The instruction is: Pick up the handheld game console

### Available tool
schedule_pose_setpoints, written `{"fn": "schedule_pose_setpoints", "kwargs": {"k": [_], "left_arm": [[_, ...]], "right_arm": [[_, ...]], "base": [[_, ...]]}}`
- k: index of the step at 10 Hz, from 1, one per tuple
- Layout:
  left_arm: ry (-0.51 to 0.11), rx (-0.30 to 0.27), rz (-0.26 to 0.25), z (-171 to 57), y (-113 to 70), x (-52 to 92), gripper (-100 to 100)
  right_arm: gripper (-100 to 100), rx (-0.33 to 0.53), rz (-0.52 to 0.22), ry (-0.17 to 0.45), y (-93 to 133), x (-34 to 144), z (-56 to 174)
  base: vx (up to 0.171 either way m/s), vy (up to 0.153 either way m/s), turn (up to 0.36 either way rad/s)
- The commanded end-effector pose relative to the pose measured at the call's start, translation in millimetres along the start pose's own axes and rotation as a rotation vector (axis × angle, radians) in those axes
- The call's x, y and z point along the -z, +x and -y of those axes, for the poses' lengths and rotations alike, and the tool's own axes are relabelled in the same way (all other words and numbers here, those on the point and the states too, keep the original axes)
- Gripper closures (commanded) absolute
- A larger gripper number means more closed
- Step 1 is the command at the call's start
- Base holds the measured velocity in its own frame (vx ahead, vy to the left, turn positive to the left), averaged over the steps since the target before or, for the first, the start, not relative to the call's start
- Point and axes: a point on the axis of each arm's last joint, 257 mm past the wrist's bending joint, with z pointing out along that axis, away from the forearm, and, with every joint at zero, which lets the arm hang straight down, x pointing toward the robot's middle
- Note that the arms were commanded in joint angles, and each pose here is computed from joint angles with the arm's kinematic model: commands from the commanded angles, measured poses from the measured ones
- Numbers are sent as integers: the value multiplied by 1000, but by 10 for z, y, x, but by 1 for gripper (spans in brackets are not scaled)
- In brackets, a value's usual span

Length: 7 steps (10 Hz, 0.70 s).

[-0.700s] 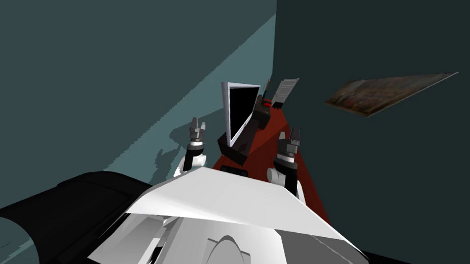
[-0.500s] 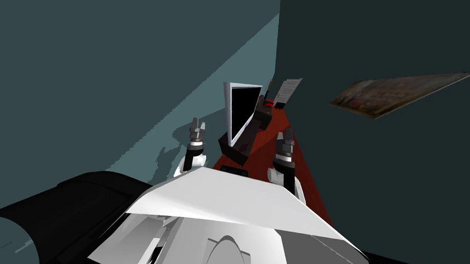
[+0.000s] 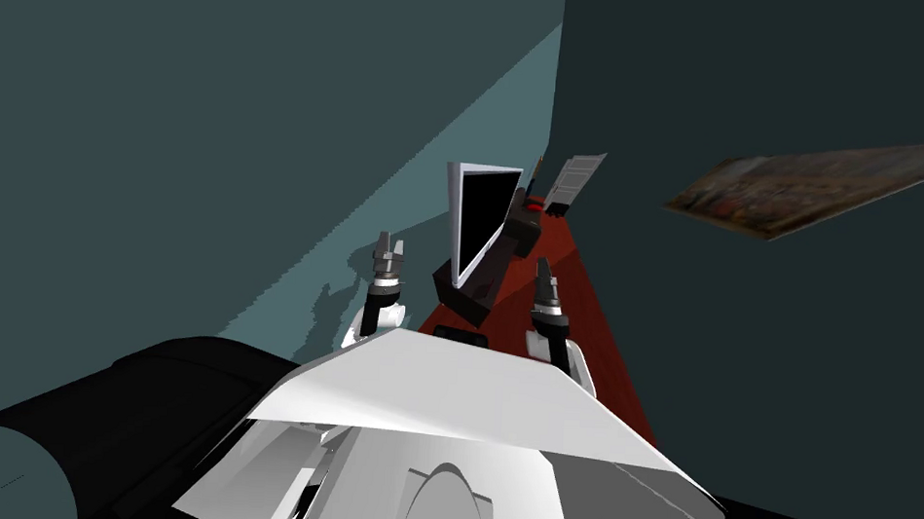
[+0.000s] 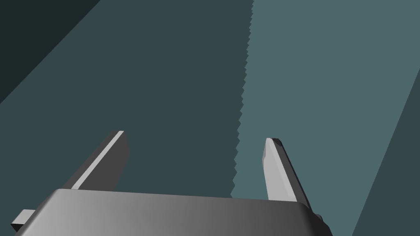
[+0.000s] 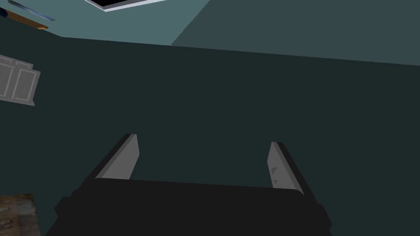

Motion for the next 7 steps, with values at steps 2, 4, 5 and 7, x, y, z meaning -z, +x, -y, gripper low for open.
{"fn": "schedule_pose_setpoints", "kwargs": {"k": [2, 4, 5, 7], "left_arm": [[0, 0, 0, 0, 0, 0, 0], [0, 0, 0, 0, 0, 0, 0], [0, 0, 0, 0, 0, 0, 0], [0, 0, 0, 0, 0, 0, 0]], "right_arm": [[-100, 77, -54, -5, 164, 7, 94], [-100, 147, -105, -13, 312, 36, 190], [-100, 198, -145, -23, 430, 61, 280], [-100, 270, -197, -41, 576, 93, 368]], "base": [[-1, 1, 88], [-1, 1, 93], [-2, 2, 174], [-2, 0, 90]]}}
